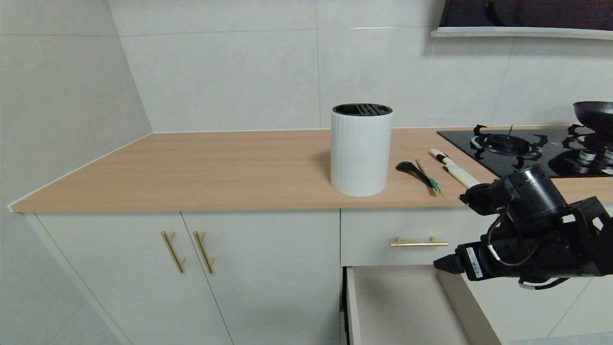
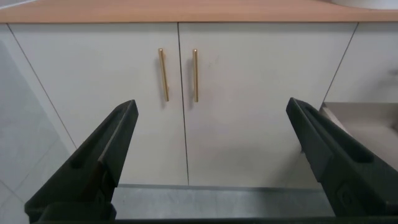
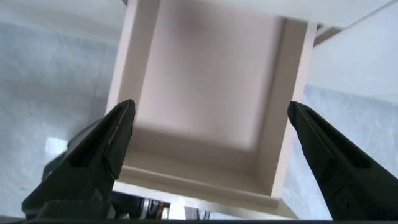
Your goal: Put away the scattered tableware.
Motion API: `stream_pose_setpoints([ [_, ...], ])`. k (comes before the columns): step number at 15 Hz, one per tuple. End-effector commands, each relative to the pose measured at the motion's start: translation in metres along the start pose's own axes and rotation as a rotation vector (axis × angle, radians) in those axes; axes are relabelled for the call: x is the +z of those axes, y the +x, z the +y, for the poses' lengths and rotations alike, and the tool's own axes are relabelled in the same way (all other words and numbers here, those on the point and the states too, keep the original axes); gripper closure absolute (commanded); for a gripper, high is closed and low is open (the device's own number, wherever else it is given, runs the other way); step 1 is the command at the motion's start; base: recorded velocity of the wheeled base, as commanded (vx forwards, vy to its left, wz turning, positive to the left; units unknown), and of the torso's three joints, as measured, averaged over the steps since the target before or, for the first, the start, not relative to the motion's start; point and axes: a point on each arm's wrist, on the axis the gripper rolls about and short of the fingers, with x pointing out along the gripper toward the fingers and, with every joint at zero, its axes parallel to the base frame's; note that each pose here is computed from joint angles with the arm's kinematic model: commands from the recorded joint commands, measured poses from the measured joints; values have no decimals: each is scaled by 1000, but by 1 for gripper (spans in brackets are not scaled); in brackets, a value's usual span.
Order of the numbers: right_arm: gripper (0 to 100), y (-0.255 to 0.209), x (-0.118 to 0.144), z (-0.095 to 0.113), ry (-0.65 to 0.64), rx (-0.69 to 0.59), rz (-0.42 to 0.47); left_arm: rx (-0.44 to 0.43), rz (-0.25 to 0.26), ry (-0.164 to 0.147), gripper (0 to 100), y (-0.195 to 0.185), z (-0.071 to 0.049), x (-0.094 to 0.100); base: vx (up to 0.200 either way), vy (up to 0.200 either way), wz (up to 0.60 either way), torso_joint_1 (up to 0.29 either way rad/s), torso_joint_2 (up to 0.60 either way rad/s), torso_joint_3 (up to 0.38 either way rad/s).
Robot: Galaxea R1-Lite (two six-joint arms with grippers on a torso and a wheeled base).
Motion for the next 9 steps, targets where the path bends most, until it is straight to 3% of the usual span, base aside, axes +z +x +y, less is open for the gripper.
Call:
stream_pose_setpoints([
  [1, 0, 0, 2, 3, -1, 11, -35, 2, 0, 0, 0, 0, 0, 0, 0, 0, 0, 27, -61, -41],
  [3, 0, -23, 16, 5, 23, 38, -164, 1, 0, 0, 0, 0, 0, 0, 0, 0, 0, 0, 0, 0],
  [5, 0, -46, 51, 8, 42, 58, -266, 1, 0, 0, 0, 0, 0, 0, 0, 0, 0, 0, 0, 0],
  [7, 0, -47, 82, 12, 53, 46, -240, 2, 0, 0, 0, 0, 0, 0, 0, 0, 0, 0, 0, 0],
  [9, 0, -21, 91, 18, 80, 32, -199, 2, 0, 0, 0, 0, 0, 0, 0, 0, 0, 0, 0, 0],
])
